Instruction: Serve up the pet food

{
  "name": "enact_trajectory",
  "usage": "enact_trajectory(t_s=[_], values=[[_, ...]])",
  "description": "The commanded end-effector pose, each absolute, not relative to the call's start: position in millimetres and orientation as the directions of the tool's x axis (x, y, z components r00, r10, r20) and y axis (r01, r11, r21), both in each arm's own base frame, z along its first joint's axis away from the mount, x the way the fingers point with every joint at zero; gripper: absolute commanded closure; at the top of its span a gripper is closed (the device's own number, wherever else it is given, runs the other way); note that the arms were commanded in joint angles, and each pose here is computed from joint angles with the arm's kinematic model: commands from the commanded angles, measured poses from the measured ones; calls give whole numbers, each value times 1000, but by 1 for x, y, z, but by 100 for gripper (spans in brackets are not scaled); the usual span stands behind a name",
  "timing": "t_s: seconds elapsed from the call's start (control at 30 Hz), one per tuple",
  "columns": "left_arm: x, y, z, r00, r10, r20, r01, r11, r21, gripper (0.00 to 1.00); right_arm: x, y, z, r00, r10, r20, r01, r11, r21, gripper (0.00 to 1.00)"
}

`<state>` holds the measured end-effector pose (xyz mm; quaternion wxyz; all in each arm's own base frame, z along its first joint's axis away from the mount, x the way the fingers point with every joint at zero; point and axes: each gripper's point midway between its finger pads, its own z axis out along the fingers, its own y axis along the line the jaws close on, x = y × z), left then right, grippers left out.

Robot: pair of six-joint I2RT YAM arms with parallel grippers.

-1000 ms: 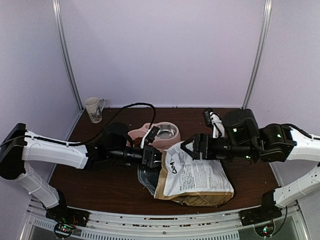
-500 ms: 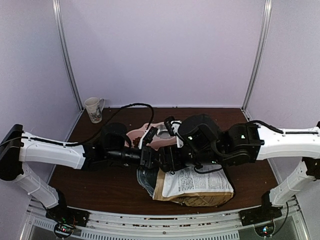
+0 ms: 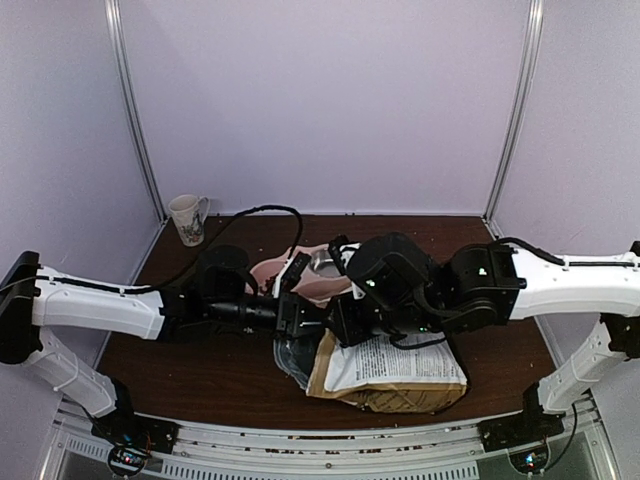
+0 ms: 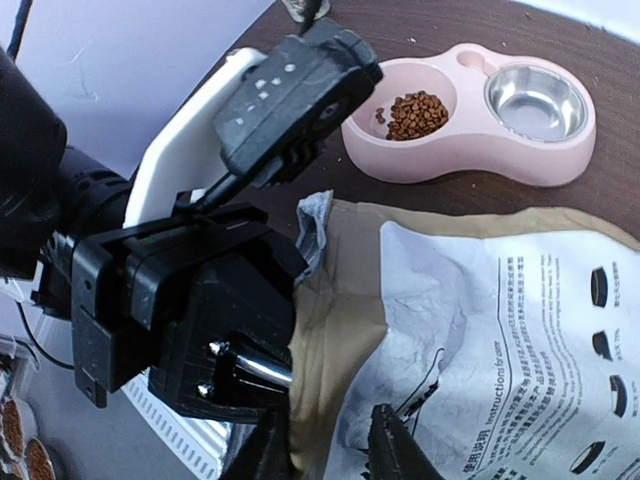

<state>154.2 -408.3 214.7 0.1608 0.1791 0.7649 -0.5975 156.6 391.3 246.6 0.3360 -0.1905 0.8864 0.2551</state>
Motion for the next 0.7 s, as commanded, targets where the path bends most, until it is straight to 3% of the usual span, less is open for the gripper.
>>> enact_trajectory(t_s=[0.0, 0.1, 0.4, 0.67], values=[[153, -404, 281, -816, -23, -578, 576, 61, -815, 100, 164, 365, 235, -696, -199, -690, -461, 860, 217, 85], [154, -400, 276, -822, -28, -568, 565, 85, -821, 100, 167, 357, 239, -693, -188, -696, -441, 874, 203, 100], [159, -383, 242, -863, -55, -502, 487, 171, -857, 100, 179, 305, 272, -640, -81, -764, -332, 926, 180, 100], [159, -371, 241, -877, -92, -472, 455, 162, -876, 100, 182, 273, 278, -629, -24, -777, -274, 942, 192, 100]])
